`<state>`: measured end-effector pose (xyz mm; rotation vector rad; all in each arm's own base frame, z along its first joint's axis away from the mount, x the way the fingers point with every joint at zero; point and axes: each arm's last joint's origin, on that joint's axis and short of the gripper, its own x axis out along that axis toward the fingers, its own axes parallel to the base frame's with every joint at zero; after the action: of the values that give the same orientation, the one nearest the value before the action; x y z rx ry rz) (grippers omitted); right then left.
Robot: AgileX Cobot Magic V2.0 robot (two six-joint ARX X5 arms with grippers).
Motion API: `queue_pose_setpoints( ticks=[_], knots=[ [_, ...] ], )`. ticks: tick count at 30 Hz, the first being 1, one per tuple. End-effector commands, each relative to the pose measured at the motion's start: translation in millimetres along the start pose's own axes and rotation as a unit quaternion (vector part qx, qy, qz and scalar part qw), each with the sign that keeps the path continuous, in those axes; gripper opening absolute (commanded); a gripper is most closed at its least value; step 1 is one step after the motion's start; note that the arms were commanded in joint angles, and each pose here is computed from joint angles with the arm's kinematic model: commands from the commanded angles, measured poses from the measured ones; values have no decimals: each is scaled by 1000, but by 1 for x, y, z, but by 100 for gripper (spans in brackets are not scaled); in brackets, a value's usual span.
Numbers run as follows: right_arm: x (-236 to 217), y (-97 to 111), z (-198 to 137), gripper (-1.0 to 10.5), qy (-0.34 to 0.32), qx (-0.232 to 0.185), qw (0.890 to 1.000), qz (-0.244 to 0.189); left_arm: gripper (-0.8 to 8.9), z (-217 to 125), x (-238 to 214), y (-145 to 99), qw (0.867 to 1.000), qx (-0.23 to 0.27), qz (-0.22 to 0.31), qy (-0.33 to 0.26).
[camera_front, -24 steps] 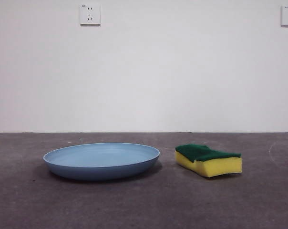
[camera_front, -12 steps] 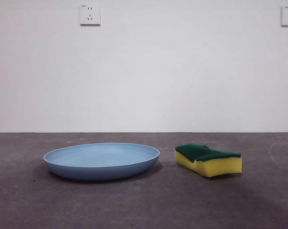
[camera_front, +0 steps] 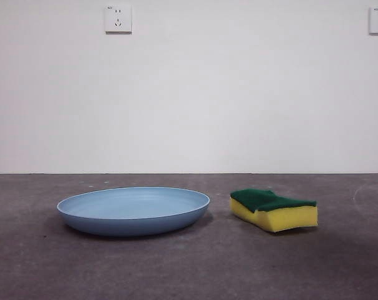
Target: Pick up the plate,pick up the cloth,clean the plate with the cloth
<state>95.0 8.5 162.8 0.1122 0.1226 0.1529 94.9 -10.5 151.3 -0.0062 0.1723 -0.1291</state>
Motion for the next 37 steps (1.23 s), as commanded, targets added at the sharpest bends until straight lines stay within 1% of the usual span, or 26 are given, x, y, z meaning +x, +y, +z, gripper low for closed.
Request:
queue_pose_setpoints(
  ticks=[1,6,10,37],
  knots=[
    [2,-1,-9,1,3,20,1000,-2,-3,-4,1,0,1000,-5,2,4],
    [2,-2,-14,1,30,24,999,-8,-3,-4,1,0,1000,-5,2,4],
    [2,-2,-14,1,30,18,999,-8,-3,-4,1,0,1000,-5,2,4],
    [2,-2,-15,1,33,18,999,-6,-3,-4,1,0,1000,-5,2,4]
  ],
)
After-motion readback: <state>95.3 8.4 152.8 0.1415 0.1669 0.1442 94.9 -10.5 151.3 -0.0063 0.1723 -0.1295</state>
